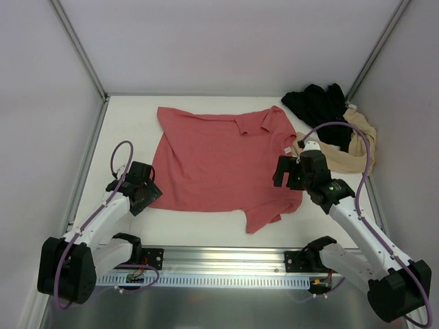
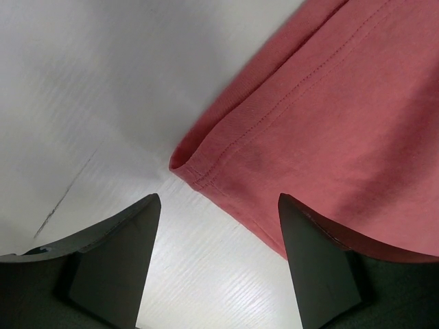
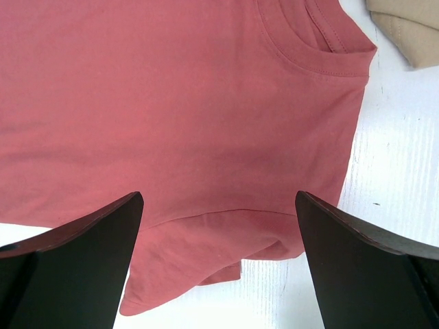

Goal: Fold and stack the t-shirts
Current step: Flatten out the tshirt

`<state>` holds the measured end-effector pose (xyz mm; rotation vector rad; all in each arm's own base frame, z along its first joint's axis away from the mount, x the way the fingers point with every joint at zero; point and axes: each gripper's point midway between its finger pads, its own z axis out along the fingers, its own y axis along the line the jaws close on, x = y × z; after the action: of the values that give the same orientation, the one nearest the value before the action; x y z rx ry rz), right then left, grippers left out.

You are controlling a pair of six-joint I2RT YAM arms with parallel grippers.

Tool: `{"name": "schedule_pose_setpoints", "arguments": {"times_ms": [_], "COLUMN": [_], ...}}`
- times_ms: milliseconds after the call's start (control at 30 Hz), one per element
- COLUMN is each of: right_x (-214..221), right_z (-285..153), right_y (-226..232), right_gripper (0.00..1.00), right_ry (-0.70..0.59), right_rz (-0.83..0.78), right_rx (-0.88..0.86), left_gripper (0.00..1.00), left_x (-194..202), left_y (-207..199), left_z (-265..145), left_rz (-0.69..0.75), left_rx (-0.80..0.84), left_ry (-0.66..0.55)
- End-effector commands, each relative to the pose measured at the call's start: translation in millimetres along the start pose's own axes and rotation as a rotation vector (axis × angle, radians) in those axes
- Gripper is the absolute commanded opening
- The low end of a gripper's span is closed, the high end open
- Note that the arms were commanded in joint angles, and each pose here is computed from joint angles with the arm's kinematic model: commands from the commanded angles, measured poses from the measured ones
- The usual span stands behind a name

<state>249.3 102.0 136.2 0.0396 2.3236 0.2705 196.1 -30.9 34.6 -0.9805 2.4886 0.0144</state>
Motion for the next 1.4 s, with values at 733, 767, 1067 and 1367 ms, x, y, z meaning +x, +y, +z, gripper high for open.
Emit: {"name": "schedule_pose_setpoints", "arguments": {"times_ms": [733,767,1067,1367], "right_x": [-5,-5,-6,-13], "right_z": [-1,-1,-1,-9], "right_y": [-2,-1,3,6], "right_gripper": [0.99,0.99,1.0,0.99], "right_ry": [-0.035,-0.034,-0.038,-0.059], "right_rz": [0.023,0.024,0.042,0.043], "right_rx": [-0.006,-0.009,-0.029,-0.043], "left_gripper": [0.0,0.0,0.0,0.0], "left_x": [5,7,19,33], "left_y": [17,16,37,43], "left_z": [10,7,-31,-48], "left_rz": [-0.009,-0.024,-0.151,-0.247], "left_rx": [-0.092,-0.083,-0.047,-0.062], "left_ry": [0.007,0.017,0.016,0.064]}}
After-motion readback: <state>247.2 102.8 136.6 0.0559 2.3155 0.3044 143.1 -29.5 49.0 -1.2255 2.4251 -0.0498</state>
